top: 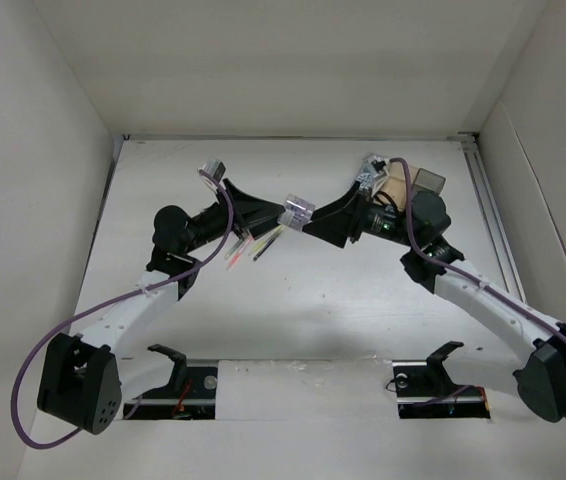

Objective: Sort the stationery into containers

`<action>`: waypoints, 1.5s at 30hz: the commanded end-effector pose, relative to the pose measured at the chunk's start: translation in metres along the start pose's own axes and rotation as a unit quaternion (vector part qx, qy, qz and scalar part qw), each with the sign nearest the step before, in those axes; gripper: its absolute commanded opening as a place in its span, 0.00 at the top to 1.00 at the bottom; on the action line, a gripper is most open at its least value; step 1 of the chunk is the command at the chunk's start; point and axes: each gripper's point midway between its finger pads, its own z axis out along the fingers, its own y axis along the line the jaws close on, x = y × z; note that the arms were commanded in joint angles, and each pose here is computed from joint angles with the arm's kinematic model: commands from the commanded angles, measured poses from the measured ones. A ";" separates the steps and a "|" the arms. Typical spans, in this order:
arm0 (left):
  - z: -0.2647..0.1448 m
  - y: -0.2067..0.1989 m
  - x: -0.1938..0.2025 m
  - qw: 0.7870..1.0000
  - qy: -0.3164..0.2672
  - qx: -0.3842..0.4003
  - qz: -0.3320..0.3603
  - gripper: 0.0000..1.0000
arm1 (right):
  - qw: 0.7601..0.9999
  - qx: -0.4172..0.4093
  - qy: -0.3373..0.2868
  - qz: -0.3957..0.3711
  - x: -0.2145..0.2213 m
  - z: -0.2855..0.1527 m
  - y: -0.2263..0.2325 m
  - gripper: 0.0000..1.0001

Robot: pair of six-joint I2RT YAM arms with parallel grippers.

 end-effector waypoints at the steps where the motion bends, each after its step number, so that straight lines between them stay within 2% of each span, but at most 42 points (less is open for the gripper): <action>1: 0.003 -0.035 0.001 0.997 0.011 0.042 0.056 0.68 | 0.998 -0.040 -0.030 -0.039 -0.027 0.007 0.028 0.00; 11: 0.006 -0.023 0.000 0.997 0.016 0.039 0.059 0.68 | 0.998 -0.052 -0.016 -0.027 -0.019 0.019 0.022 0.00; 15: 0.005 -0.017 0.000 0.998 0.012 0.044 0.047 0.68 | 0.998 -0.056 -0.013 -0.016 -0.012 0.019 0.022 0.08; 20: 0.005 -0.008 0.000 0.998 0.013 0.052 0.042 0.68 | 0.999 -0.040 -0.020 -0.008 -0.010 0.019 0.012 0.13; 26: 0.006 -0.004 -0.002 0.998 0.008 0.054 0.039 0.69 | 0.999 -0.029 -0.027 -0.003 -0.008 0.020 0.008 0.32; 30: 0.005 0.002 -0.001 0.998 0.008 0.047 0.036 0.69 | 0.999 -0.017 -0.036 0.005 -0.009 0.020 0.002 0.41; 33: 0.005 0.010 -0.003 0.998 0.002 0.033 0.052 0.57 | 0.999 -0.005 -0.042 0.014 -0.011 0.021 -0.002 0.44; 34: 0.005 0.010 -0.008 0.997 -0.013 0.020 0.072 0.52 | 0.999 0.009 -0.051 0.019 -0.017 0.022 -0.005 0.46; 35: 0.005 0.014 -0.009 0.996 -0.021 0.007 0.082 0.41 | 0.998 0.027 -0.043 0.032 -0.017 0.023 -0.009 0.46; 37: 0.005 0.016 -0.022 0.993 -0.053 -0.035 0.102 0.33 | 0.997 0.053 -0.041 0.030 -0.017 0.022 -0.021 0.47; 38: 0.003 0.020 -0.027 0.985 -0.066 -0.052 0.148 0.30 | 0.996 0.066 -0.048 0.033 -0.020 0.022 -0.024 0.47; 40: -0.004 0.029 -0.036 0.976 -0.092 -0.105 0.164 0.24 | 0.994 0.097 -0.049 0.030 -0.023 0.016 -0.033 0.47; 41: -0.011 0.022 -0.047 0.966 -0.130 -0.120 0.189 0.24 | 0.991 0.119 -0.055 0.036 -0.023 0.014 -0.041 0.47; 44: -0.032 0.022 -0.062 0.938 -0.187 -0.167 0.239 0.20 | 0.980 0.184 -0.059 0.039 -0.033 0.000 -0.068 0.47; 45: -0.036 0.021 -0.066 0.931 -0.199 -0.176 0.250 0.20 | 0.972 0.216 -0.078 0.037 -0.046 -0.011 -0.085 0.47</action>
